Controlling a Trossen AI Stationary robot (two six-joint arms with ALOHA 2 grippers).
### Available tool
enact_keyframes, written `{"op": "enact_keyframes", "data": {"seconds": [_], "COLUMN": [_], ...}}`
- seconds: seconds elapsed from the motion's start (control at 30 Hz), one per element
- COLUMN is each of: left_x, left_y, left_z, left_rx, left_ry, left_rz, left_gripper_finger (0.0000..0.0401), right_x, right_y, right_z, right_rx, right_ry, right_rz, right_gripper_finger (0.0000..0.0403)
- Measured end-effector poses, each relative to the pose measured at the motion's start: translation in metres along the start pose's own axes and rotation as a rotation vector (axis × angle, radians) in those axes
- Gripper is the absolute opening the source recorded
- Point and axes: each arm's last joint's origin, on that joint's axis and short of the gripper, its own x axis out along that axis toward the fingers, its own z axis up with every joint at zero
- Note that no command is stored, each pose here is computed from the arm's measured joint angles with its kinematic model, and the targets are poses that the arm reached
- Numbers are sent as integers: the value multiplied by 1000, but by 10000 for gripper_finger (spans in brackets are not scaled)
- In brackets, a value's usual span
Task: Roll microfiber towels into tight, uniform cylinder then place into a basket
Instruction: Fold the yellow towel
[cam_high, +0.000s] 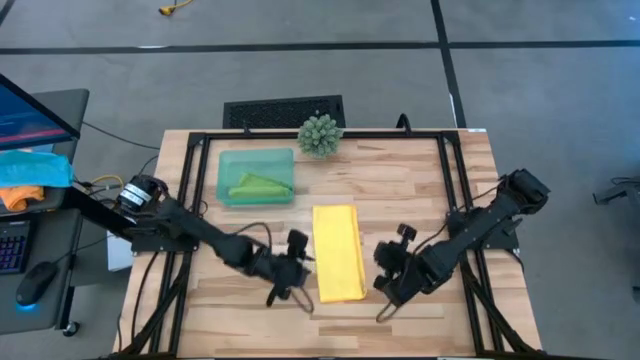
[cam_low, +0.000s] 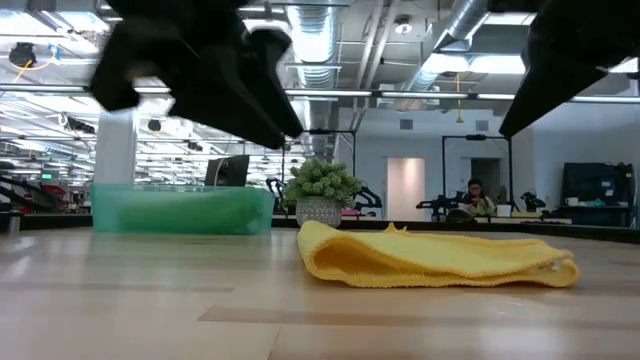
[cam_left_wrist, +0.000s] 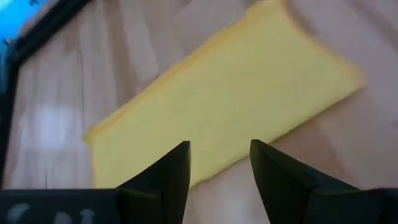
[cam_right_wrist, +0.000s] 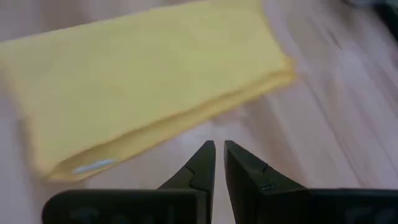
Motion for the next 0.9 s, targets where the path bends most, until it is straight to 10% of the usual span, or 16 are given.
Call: {"op": "enact_keyframes", "data": {"seconds": [0.4,0.9], "left_x": [3,15], "left_y": [-55,-63], "left_z": [6,7], "left_rx": [121,21], "left_ry": [-76,-119], "left_rz": [-32,-81], "left_gripper_finger": [160,160], "right_x": [6,36], "right_y": [54,90], "right_z": [-17,-28], "right_rx": [-312,-379], "right_ry": [-71,-17], "right_rz": [229,394], "right_gripper_finger": [58,148]}}
